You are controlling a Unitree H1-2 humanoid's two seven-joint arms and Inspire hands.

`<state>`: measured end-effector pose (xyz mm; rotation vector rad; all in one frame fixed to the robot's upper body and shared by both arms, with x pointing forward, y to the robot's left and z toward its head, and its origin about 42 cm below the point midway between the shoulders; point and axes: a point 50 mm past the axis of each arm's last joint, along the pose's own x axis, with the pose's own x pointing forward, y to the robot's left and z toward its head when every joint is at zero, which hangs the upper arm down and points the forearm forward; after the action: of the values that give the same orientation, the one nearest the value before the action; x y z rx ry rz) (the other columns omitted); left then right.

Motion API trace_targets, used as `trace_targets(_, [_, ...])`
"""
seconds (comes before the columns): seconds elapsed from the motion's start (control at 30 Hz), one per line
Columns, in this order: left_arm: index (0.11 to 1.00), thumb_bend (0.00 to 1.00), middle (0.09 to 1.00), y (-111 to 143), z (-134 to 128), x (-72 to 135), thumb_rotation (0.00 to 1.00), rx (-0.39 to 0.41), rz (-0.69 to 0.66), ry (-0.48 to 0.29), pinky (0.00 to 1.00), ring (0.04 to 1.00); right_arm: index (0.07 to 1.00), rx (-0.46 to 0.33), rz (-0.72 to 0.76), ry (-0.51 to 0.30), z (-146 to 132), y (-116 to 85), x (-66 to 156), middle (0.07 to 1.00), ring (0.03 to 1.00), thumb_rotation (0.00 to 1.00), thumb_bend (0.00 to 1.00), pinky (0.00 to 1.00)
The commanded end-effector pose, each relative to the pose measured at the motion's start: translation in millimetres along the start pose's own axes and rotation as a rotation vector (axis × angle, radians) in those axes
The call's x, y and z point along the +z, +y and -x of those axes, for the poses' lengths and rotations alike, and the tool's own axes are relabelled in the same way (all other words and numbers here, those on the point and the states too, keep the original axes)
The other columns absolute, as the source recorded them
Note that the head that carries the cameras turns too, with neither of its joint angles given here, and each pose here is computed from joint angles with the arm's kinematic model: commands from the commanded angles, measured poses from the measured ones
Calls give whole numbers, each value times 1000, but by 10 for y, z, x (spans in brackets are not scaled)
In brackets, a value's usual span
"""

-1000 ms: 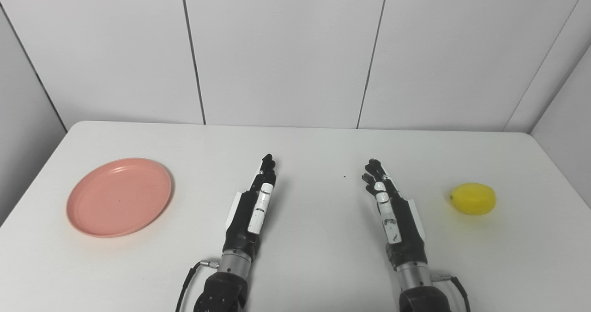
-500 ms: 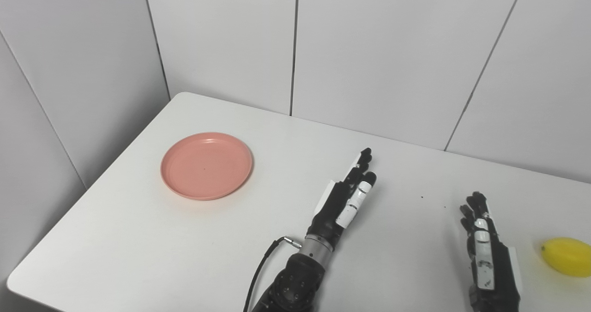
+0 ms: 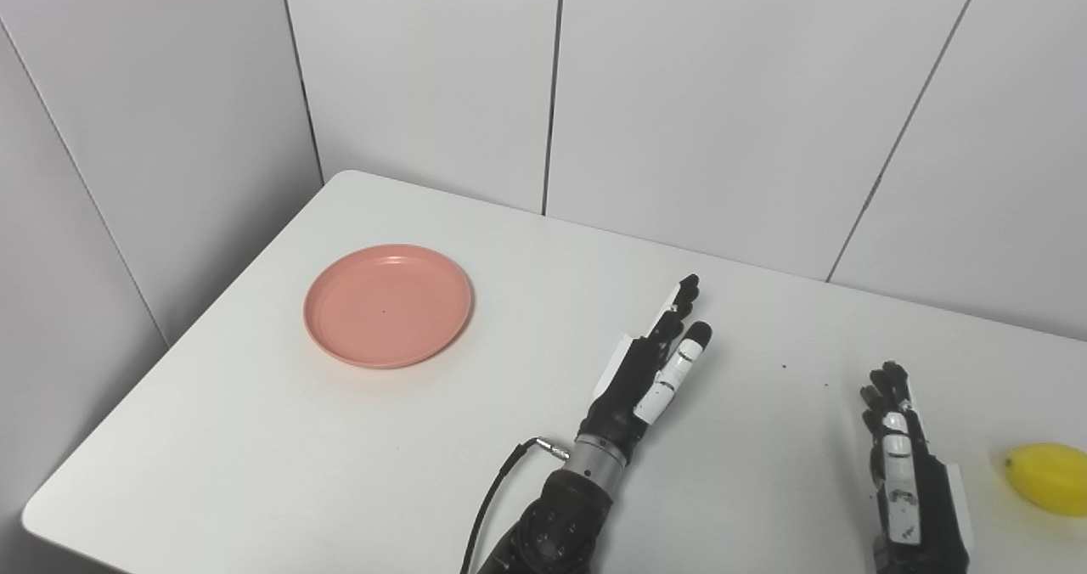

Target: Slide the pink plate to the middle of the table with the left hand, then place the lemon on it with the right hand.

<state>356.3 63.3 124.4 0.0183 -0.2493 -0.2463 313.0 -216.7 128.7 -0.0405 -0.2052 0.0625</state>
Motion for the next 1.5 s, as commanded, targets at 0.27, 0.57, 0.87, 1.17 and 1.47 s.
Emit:
trace_targets(0.27, [971,532,986,55,158,-76,1000,28,14,-12,997,996,981,2,-4,-50,-66,-22,175,976,984,1000,417,1000])
trace_targets(0.57, [916,578,932,338,95,255,1000,76,-58,-74,912,930,989,7,-6,-57,-58,0,219,980,987,1000,343,1000])
trace_targets(0.87, [870,580,876,673,44,546,1000,80,-122,-137,868,878,1000,14,-17,-46,-49,38,253,997,1000,1000,308,1000])
trace_targets(1.17, [818,620,831,1033,74,758,1000,171,-138,-135,797,816,1000,20,-14,-47,-54,35,266,993,1000,1000,295,1000])
trace_targets(1.47, [810,624,818,1394,122,891,1000,218,-214,-169,774,806,1000,26,-13,-50,-74,48,301,996,1000,1000,258,1000])
